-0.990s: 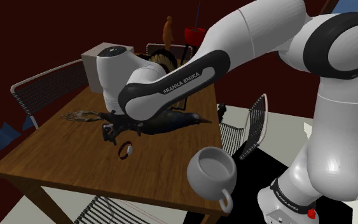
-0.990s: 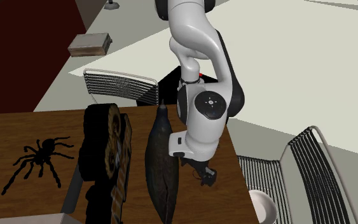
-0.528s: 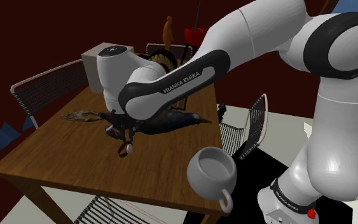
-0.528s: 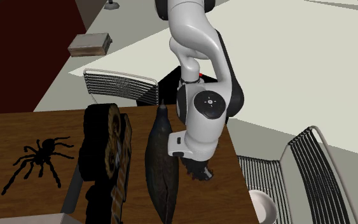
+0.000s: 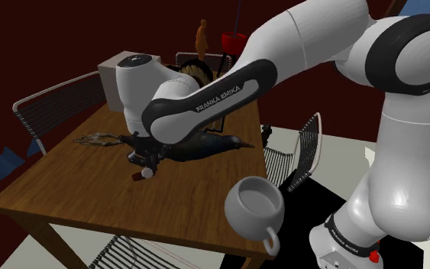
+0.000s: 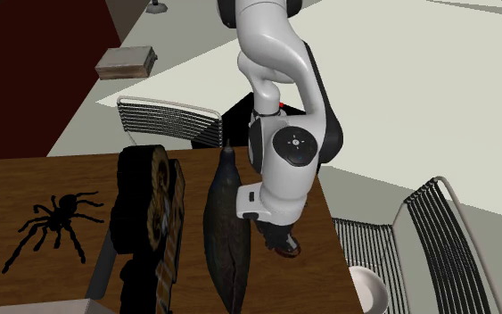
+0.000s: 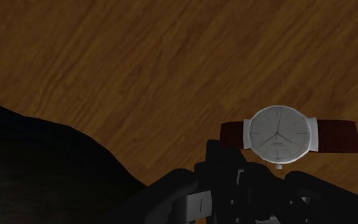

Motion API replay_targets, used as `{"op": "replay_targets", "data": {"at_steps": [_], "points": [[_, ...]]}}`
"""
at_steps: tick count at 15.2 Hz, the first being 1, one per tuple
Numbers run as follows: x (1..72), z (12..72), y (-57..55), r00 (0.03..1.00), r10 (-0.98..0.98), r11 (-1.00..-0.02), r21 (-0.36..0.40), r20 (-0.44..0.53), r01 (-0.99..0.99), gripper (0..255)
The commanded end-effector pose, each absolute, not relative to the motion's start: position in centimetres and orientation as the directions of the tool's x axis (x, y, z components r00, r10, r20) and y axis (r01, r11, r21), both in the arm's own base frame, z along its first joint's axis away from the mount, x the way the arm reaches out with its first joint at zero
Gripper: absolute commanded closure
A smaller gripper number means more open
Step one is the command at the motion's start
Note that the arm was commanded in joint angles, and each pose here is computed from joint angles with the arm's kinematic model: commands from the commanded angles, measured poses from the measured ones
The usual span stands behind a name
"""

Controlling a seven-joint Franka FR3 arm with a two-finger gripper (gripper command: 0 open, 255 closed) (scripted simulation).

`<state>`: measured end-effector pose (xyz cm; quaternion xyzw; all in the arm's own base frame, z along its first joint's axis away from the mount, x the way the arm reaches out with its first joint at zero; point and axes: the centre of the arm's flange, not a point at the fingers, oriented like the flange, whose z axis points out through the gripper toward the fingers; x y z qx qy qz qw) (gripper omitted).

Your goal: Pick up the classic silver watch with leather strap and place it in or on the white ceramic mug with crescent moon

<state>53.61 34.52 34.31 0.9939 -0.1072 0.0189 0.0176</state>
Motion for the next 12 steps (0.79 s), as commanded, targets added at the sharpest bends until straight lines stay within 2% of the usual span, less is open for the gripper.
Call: {"op": "replay_targets", "data": {"at_steps": [1,12], "points": [[53.6,35.1,34.5,0.976,-0.212,-0.977,0.031,0.041,-0.213,255],[53.6,40.9,34.5,0.976,-0.212,-0.977,0.031,0.041,-0.213,255]]}}
